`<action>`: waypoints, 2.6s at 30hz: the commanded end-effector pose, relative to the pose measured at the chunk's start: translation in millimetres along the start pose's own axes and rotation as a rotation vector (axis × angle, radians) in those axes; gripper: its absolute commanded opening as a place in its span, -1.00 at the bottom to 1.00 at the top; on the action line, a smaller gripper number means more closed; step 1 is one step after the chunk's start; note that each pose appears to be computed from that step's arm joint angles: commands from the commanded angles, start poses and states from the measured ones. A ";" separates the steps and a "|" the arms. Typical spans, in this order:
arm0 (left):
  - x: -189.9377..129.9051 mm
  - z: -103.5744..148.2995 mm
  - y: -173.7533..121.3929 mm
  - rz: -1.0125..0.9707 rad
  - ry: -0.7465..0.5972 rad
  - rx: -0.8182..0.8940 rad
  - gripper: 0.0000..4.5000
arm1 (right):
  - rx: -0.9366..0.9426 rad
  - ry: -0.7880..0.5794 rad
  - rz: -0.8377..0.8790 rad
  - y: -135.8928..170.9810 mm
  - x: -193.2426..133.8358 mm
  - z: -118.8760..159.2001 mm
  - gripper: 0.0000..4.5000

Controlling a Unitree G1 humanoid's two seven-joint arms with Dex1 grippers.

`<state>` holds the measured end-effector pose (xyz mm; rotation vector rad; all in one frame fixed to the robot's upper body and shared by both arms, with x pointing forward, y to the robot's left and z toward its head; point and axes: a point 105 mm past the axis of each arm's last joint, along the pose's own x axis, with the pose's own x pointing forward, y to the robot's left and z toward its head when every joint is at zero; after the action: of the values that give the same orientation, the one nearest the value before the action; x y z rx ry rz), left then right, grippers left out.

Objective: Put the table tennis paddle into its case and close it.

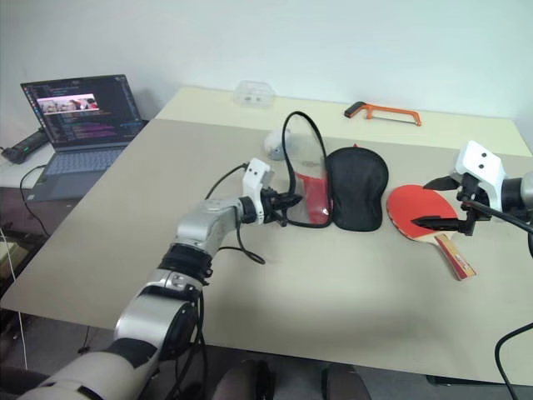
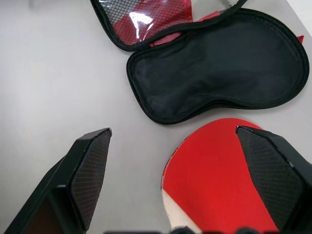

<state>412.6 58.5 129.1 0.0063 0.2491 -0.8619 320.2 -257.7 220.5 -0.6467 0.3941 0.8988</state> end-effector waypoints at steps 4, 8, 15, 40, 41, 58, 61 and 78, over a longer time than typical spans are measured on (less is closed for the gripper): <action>-16.2 11.1 7.4 0.086 -0.018 0.060 -0.98 | -0.034 -0.015 -0.023 -1.6 -5.2 6.5 1.00; -23.9 17.3 18.0 0.156 -0.034 0.068 -0.67 | -0.036 -0.016 -0.018 -2.1 -3.1 7.0 1.00; -25.9 21.7 23.7 0.209 -0.047 0.065 0.43 | -0.040 -0.014 -0.005 -2.2 2.2 7.4 1.00; -139.5 72.6 -25.7 -0.227 -0.142 0.271 0.99 | 0.667 0.265 -0.533 -1.5 -8.2 -101.1 1.00; -140.4 75.0 -29.3 -0.250 -0.154 0.264 0.99 | 0.683 0.273 -0.524 1.9 -6.1 -104.8 1.00; -155.3 56.1 -44.1 -0.336 -0.055 0.250 1.00 | 0.808 0.218 -0.471 20.4 46.8 -118.3 0.46; -156.2 56.8 -39.4 -0.307 -0.055 0.254 1.00 | 0.799 0.195 -0.489 16.8 50.5 -114.0 0.01; -166.6 54.1 -18.4 -0.201 -0.055 0.251 1.00 | 0.729 0.092 -0.768 -19.7 17.2 -36.5 -0.53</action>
<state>306.7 161.2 208.5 0.1711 0.1386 -1.1093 343.3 -281.0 159.8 -0.0949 0.5752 0.0101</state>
